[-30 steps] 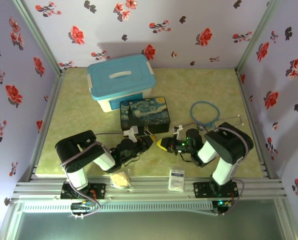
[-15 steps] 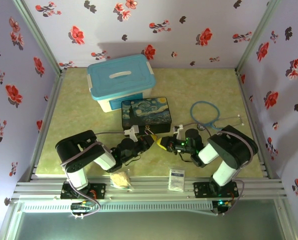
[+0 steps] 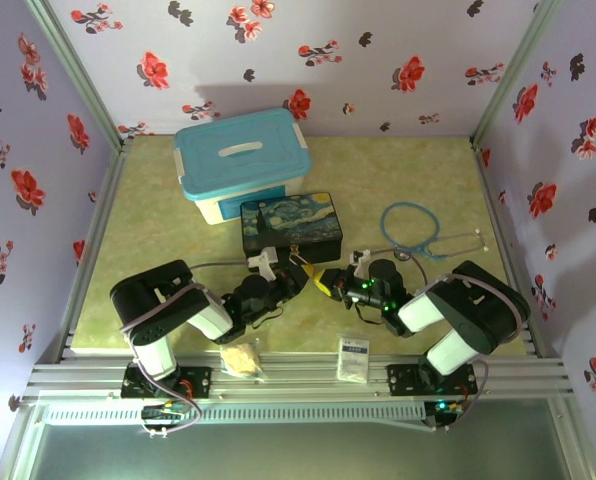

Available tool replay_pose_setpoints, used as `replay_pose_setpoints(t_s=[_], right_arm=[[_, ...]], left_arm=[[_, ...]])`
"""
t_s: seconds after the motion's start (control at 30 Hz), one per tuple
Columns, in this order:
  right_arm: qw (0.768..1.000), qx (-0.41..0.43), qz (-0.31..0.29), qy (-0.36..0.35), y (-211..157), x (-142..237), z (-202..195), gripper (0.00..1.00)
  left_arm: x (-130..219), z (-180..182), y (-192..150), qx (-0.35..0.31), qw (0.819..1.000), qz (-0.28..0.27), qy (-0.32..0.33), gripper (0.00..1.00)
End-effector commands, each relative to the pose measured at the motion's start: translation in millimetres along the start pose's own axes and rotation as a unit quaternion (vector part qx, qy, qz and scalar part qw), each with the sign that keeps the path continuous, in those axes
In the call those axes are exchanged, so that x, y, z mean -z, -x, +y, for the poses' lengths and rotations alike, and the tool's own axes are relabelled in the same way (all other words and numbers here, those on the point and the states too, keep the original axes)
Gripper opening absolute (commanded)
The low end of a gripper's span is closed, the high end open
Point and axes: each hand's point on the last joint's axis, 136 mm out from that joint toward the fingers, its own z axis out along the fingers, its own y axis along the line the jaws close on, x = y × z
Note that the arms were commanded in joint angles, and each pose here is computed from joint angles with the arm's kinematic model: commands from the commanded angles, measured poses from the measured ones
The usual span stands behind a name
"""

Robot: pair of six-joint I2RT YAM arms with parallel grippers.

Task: Unlock the padlock with the key

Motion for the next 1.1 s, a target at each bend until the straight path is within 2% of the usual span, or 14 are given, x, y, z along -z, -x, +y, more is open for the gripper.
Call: replay_pose_setpoints(t_s=[0.0, 0.1, 0.2, 0.37, 0.47, 0.57, 0.67, 0.73, 0.8, 0.97, 1.07], right_arm=[[0.991, 0.072, -0.031, 0.11, 12.6, -0.9, 67.2, 0.01], [0.991, 0.095, -0.044, 0.08, 13.4, 2.8, 56.9, 0.0], [0.987, 0.129, -0.044, 0.085, 11.3, 4.9, 68.9, 0.01], [0.985, 0.163, -0.043, 0.045, 7.4, 6.4, 70.1, 0.03], [0.983, 0.175, -0.038, 0.045, 7.2, 13.5, 75.7, 0.11], [0.977, 0.205, -0.042, -0.026, 9.3, 21.6, 57.1, 0.29], [0.946, 0.25, -0.055, -0.198, 21.9, 46.7, 10.7, 0.35], [0.923, 0.285, -0.046, -0.255, 24.5, 60.7, -4.2, 0.35], [0.913, 0.303, -0.038, -0.268, 23.8, 65.1, -8.7, 0.36], [0.899, 0.363, -0.006, -0.243, 11.2, 59.1, -4.4, 0.34], [0.857, 0.44, -0.023, -0.267, 13.0, 63.8, 0.3, 0.35]], left_arm=[[3.8, -30.2, -35.2, -0.015, 0.995, 0.082, -0.057, 0.0], [2.1, -29.9, -35.5, -0.012, 0.995, 0.083, -0.056, 0.0], [0.3, -29.9, -36.3, -0.009, 0.995, 0.083, -0.056, 0.0], [-0.2, -32.7, -36.4, -0.008, 0.995, 0.083, -0.059, 0.0], [2.2, -32.0, -35.3, -0.008, 0.995, 0.082, -0.058, 0.0], [5.4, -25.6, -32.2, -0.007, 0.996, 0.073, -0.048, 0.0], [7.4, -9.3, -27.8, 0.001, 0.998, 0.06, -0.024, 0.0], [6.9, -2.0, -28.0, 0.002, 0.998, 0.058, -0.014, 0.0], [5.0, -1.3, -28.8, 0.003, 0.998, 0.059, -0.013, 0.0], [1.3, -3.5, -27.5, 0.006, 0.998, 0.057, -0.016, 0.0], [0.8, -2.9, -27.9, 0.009, 0.998, 0.058, -0.015, 0.0]])
